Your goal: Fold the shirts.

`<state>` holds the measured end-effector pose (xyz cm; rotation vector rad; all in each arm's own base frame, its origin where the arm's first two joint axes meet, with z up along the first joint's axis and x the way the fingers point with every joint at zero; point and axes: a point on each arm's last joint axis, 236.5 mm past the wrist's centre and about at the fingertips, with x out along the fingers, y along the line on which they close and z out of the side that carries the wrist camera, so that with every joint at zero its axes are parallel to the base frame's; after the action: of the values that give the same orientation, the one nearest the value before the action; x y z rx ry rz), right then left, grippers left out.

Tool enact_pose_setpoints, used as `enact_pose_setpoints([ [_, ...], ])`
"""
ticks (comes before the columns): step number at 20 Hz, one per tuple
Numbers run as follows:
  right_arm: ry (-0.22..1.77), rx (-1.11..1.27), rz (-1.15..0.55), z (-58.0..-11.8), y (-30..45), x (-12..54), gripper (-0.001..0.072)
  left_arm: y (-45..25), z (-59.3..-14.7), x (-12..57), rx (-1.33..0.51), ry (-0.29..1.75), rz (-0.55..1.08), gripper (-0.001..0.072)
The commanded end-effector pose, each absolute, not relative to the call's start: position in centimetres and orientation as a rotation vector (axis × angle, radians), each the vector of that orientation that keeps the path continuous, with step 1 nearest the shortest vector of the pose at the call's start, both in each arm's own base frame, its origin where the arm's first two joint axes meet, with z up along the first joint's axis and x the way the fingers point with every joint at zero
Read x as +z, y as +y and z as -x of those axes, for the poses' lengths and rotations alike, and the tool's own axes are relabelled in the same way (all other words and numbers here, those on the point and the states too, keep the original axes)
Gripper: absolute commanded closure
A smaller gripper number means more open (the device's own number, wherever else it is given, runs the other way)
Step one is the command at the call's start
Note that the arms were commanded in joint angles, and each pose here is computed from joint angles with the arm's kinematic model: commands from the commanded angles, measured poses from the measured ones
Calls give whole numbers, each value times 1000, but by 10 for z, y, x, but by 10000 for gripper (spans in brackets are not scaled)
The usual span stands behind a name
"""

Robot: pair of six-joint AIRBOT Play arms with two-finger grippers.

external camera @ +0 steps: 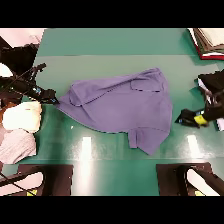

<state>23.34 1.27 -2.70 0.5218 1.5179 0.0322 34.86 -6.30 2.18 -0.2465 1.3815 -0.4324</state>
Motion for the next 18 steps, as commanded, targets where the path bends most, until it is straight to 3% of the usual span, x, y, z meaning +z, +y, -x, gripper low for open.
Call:
enact_pose_setpoints([
  [1, 1527, 32, -691, -201, 23, -58, 331, -69, -348, 28, -453, 1371, 265, 682],
  [10, 1440, 28, -738, -215, 32, -75, 331, -71, -345, 29, -462, 1379, 271, 682],
  [16, 1524, 77, -763, -217, 56, -95, 335, -73, -336, 28, -480, 1416, 272, 682],
  [18, 1524, 88, -737, -222, 57, -95, 486, -72, -336, 29, -481, 1416, 271, 682],
])
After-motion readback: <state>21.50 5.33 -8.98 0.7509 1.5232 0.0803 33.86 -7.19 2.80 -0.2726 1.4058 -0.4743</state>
